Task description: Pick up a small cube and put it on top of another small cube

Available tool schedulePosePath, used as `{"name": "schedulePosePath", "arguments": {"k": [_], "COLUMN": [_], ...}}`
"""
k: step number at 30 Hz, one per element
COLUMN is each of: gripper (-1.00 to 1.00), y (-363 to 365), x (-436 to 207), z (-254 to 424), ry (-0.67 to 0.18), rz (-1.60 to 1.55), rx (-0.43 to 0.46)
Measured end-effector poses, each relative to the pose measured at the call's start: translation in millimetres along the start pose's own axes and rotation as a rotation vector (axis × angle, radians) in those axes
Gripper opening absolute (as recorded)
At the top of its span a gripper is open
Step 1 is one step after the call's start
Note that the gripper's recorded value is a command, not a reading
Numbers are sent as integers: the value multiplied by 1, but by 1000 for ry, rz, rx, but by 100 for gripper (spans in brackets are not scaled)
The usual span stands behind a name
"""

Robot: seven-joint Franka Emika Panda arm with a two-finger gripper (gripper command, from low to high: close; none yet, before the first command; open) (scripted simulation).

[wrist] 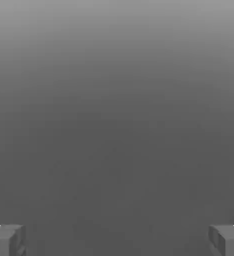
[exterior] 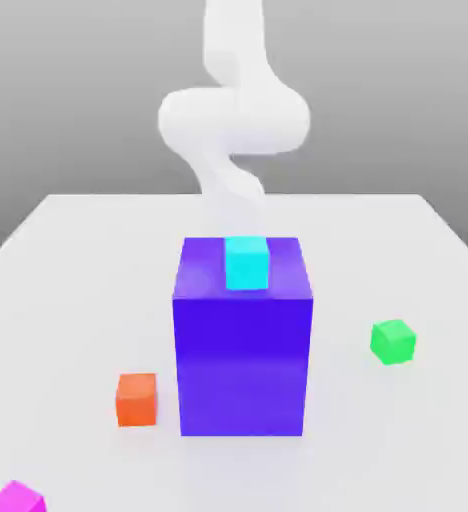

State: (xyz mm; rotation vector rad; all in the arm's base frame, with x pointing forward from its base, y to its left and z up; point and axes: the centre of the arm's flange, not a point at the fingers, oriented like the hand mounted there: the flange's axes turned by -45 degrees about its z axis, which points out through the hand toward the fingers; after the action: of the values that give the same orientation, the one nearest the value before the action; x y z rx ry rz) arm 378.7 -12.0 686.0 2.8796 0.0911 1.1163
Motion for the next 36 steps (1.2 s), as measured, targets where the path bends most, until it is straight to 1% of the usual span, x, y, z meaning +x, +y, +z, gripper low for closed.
{"name": "schedulePosePath", "arguments": {"k": [3,7,11,14,20,26,31,35,36], "gripper": [0,0,0,0,0,0,0,0,-100], "y": [16,41,68,89,138,171,194,194,193], "x": [3,-1,-16,-34,-89,-161,-235,-280,-287], "z": [51,118,183,231,319,400,457,502,509], "ry": [-78,-180,-281,-354,-486,-583,-630,-634,-634], "rz": [-111,-248,-381,-476,-646,-821,-939,-957,-958], "rx": [-20,-23,-3,28,121,271,414,438,439]}}
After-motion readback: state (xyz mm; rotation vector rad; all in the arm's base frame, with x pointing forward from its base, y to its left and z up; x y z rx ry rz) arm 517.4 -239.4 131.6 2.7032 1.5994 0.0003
